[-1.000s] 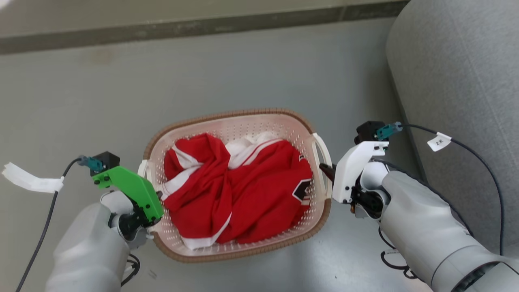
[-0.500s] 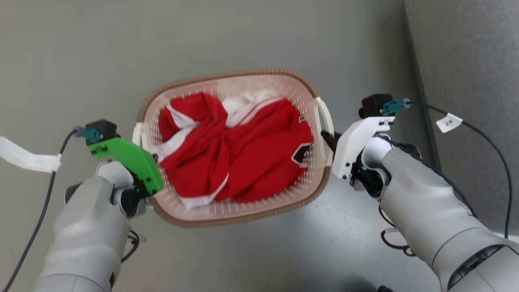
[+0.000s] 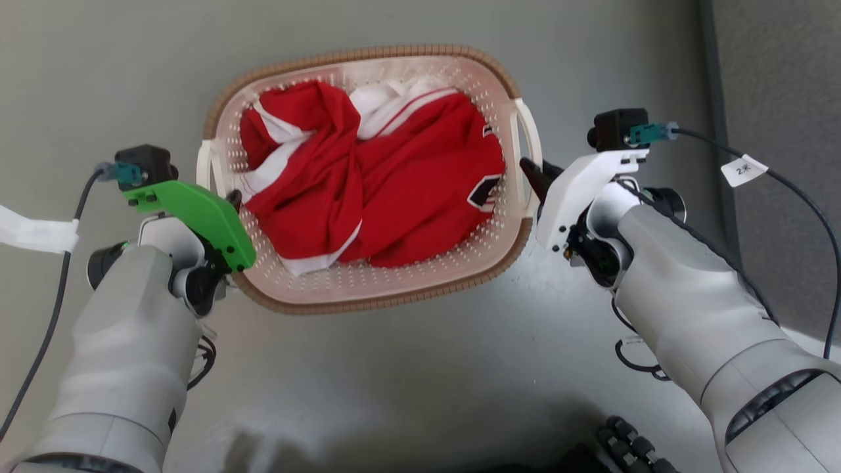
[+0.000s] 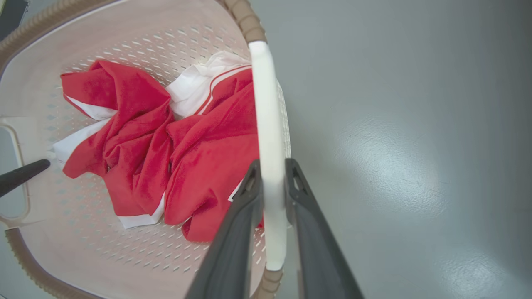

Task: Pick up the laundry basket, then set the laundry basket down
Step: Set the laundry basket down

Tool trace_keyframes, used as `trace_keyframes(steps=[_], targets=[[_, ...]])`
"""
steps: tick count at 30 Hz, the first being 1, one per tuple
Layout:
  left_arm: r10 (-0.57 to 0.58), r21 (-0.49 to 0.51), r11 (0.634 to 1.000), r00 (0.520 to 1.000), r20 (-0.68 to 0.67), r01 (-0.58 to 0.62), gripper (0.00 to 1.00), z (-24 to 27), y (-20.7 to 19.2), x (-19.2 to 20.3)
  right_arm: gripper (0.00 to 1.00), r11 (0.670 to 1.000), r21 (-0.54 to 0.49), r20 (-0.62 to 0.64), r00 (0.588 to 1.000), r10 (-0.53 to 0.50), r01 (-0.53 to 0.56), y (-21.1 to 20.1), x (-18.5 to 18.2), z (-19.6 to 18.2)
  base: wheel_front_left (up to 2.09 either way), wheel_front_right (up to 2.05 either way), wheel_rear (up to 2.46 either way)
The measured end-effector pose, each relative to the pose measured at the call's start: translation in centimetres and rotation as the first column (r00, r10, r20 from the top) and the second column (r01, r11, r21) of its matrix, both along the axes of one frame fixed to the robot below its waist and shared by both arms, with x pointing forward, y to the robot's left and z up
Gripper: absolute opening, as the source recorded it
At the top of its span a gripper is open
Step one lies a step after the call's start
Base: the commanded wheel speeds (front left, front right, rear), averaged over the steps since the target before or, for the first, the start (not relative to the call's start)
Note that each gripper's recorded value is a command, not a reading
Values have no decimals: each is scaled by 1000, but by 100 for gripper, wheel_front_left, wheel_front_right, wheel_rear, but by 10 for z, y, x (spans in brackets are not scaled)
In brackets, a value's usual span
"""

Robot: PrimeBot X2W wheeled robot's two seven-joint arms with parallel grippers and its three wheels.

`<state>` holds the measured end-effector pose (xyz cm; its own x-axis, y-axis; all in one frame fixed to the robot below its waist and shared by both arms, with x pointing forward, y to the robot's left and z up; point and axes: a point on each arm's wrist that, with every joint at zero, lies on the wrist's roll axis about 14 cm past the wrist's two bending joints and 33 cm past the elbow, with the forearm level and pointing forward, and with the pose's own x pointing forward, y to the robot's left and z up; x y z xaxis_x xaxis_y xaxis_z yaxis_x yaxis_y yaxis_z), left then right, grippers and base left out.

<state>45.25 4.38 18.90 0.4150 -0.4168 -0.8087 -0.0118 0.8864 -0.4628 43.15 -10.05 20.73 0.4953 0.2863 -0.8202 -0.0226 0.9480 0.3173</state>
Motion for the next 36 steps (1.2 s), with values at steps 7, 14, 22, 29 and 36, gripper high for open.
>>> trace_keyframes(steps=[7,14,22,29,36], targets=[[0,7,1000,999,-35,0,0,-24,1,-3,0,1000,-3,-47,999,-1,1,0,-6,-24,0,0,0],[0,10,1000,998,-70,1,0,-41,2,-5,0,1000,-5,-78,997,3,-3,1,-7,-41,0,0,0],[-2,14,1000,997,-73,3,0,-50,4,-6,0,1000,-5,-82,997,3,-4,2,-5,-50,0,0,0],[-7,24,1000,996,-85,9,36,-53,6,-11,36,1000,13,-81,996,26,-25,7,-7,-51,0,0,0],[0,36,999,998,-55,2,100,-51,13,2,100,1000,3,-66,997,27,-27,-3,-4,-52,0,0,0]])
